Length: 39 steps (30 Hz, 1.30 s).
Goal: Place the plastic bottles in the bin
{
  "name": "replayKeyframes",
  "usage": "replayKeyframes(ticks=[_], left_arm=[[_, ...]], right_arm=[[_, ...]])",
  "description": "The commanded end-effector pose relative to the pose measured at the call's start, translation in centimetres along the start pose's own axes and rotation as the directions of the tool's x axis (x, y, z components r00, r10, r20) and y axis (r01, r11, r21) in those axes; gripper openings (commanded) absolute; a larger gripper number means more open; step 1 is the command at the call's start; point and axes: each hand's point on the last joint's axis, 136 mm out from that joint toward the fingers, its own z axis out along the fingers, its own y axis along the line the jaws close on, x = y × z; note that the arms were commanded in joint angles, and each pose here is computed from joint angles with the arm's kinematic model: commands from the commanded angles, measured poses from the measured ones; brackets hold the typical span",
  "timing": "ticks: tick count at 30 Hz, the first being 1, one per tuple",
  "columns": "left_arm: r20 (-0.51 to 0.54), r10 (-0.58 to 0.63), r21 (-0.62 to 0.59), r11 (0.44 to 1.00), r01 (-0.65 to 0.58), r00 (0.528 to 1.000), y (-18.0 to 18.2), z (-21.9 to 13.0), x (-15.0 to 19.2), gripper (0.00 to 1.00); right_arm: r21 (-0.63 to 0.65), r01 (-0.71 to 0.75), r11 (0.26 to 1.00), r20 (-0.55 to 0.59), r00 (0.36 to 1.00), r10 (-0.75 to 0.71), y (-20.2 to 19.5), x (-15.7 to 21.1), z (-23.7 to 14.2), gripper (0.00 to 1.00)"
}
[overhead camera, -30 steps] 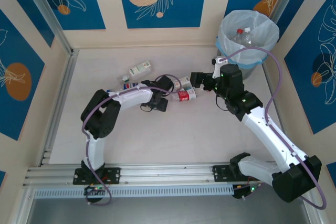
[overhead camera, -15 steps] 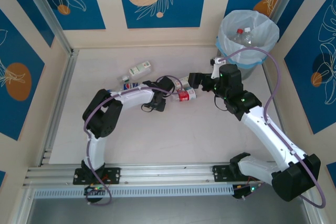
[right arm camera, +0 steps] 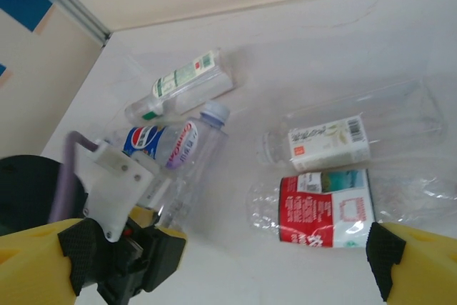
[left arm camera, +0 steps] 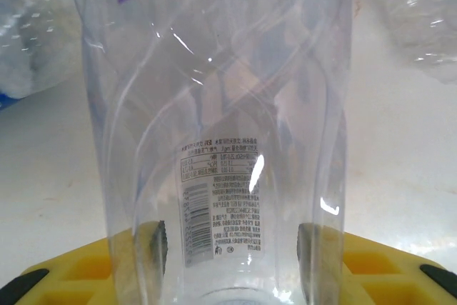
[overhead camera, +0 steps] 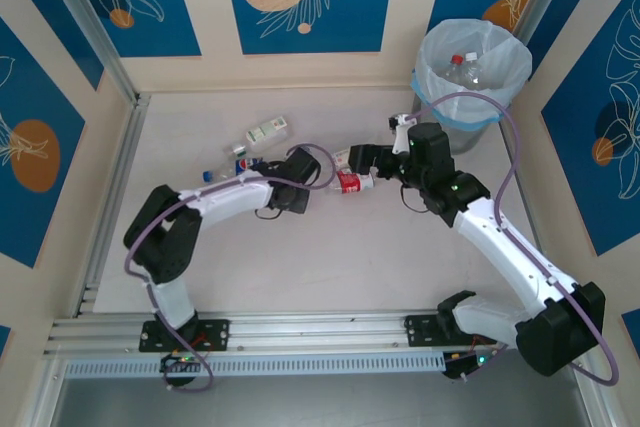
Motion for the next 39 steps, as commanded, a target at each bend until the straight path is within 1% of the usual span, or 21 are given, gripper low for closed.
replayKeyframes(ticks=[1, 7, 10, 14, 19, 24, 27, 31, 36, 39], left_arm=[[0.107, 0.011, 0.073, 0.997, -0.019, 0.994, -1.0, -1.7, -1.1, 0.35], [0.170, 0.027, 0.132, 0.990, -0.049, 0.985, -1.2, -3.3, -0.9, 0.36], [0.202, 0.035, 0.173, 0.982, -0.071, 0.979, -1.5, -4.4, -0.9, 0.37], [0.266, 0.026, 0.245, 0.965, -0.094, 0.964, -2.0, -6.3, -0.9, 0.37], [0.333, 0.011, 0.288, 0.951, -0.113, 0.943, -1.9, -8.2, -0.8, 0.38], [0.371, 0.004, 0.347, 0.927, -0.142, 0.929, -2.5, -9.5, -0.4, 0.38], [0.408, 0.003, 0.403, 0.897, -0.183, 0.913, -3.3, -10.8, -0.3, 0.38], [0.456, 0.028, 0.465, 0.845, -0.265, 0.889, -4.4, -12.4, 0.3, 0.37], [0.481, 0.050, 0.472, 0.826, -0.307, 0.875, -4.7, -13.3, 0.4, 0.37], [0.498, 0.033, 0.492, 0.812, -0.314, 0.866, -5.0, -13.9, 0.2, 0.37]], right_arm=[[-0.039, -0.034, 0.999, -0.086, 0.996, 0.031, 0.9, 2.0, 0.8, 1.00], [-0.069, -0.115, 0.991, -0.106, 0.989, 0.107, 1.8, 1.9, 2.0, 1.00], [-0.078, -0.168, 0.983, -0.093, 0.983, 0.161, 2.2, 1.1, 2.2, 1.00], [-0.124, -0.208, 0.970, -0.081, 0.977, 0.199, 3.3, -0.2, 2.2, 1.00], [-0.178, -0.269, 0.947, -0.090, 0.962, 0.257, 4.5, -1.7, 1.9, 0.99], [-0.282, -0.272, 0.920, -0.113, 0.962, 0.249, 6.6, -2.5, 2.1, 1.00], [-0.334, -0.278, 0.901, -0.153, 0.959, 0.239, 7.8, -2.6, 2.7, 1.00], [-0.350, -0.268, 0.898, -0.187, 0.959, 0.213, 8.7, -3.1, 3.5, 1.00], [-0.360, -0.260, 0.896, -0.253, 0.952, 0.175, 9.6, -2.7, 4.6, 0.97], [-0.405, -0.275, 0.872, -0.322, 0.935, 0.145, 10.8, -1.9, 4.9, 0.95]])
